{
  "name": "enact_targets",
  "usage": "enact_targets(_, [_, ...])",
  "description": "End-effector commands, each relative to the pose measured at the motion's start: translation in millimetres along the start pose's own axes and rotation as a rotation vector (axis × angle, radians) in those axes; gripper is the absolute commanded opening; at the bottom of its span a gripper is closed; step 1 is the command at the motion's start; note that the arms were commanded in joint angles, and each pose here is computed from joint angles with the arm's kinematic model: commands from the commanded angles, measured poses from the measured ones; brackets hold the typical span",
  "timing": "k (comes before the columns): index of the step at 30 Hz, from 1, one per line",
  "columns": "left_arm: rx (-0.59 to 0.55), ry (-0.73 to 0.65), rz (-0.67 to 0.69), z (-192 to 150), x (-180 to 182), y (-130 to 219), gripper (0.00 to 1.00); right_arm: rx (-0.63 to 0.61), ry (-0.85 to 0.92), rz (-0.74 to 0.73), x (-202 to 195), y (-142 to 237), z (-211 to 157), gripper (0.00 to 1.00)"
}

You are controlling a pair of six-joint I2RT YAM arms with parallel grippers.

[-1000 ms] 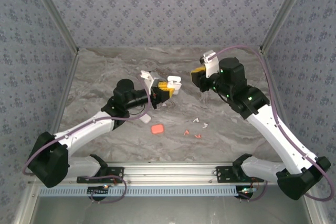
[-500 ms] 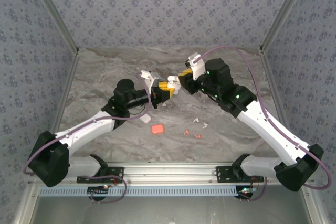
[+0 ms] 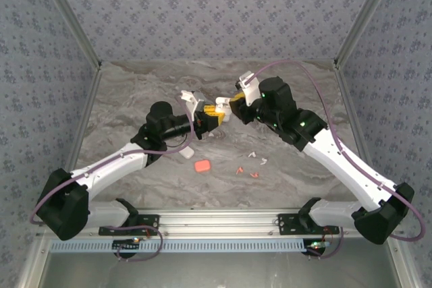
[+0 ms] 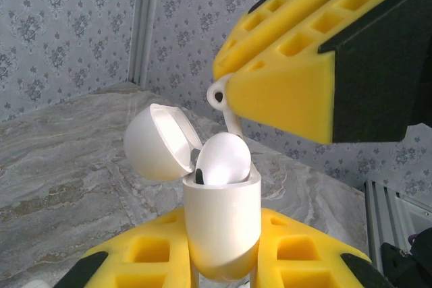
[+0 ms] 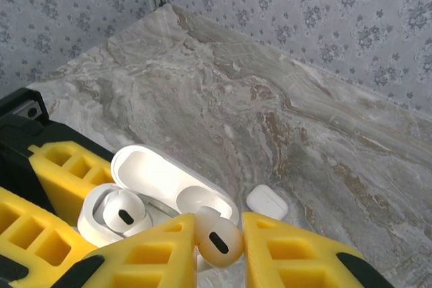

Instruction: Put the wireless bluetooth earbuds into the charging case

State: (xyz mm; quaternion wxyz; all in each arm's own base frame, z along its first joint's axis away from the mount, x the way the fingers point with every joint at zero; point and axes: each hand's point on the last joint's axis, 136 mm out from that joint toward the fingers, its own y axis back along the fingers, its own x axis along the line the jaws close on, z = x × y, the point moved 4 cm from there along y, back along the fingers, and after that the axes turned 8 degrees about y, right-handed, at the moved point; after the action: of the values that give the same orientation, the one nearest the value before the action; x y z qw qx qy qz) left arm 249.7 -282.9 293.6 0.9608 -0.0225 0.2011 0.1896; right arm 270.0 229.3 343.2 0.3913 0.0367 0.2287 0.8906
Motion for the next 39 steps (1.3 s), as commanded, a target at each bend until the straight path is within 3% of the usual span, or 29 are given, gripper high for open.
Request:
enact_targets(1, [-0.059, -0.045, -0.056, 21, -15, 2, 0.00, 0.032, 0.019, -0.007, 1, -2, -4, 0.24])
enact_targets(10, [-0.057, -0.046, -0.054, 20, -14, 1, 0.00, 0.037, 0.011, 0.061, 10, -2, -2, 0.25])
enact_targets(16, [-0.065, -0.054, -0.058, 23, -15, 0, 0.00, 0.040, -0.037, 0.143, 16, 2, 0, 0.33])
enact_targets(24, [-0.072, -0.057, -0.073, 27, -18, 0, 0.00, -0.051, -0.152, 0.148, -8, 25, 25, 0.55])
enact_targets(34, [-0.114, -0.040, -0.117, 36, -26, 2, 0.00, -0.115, -0.380, 0.345, -21, 27, 10, 0.99])
enact_targets(39, [-0.132, -0.028, -0.143, 40, -30, 2, 0.00, -0.111, -0.433, 0.462, -11, 18, 11, 1.00])
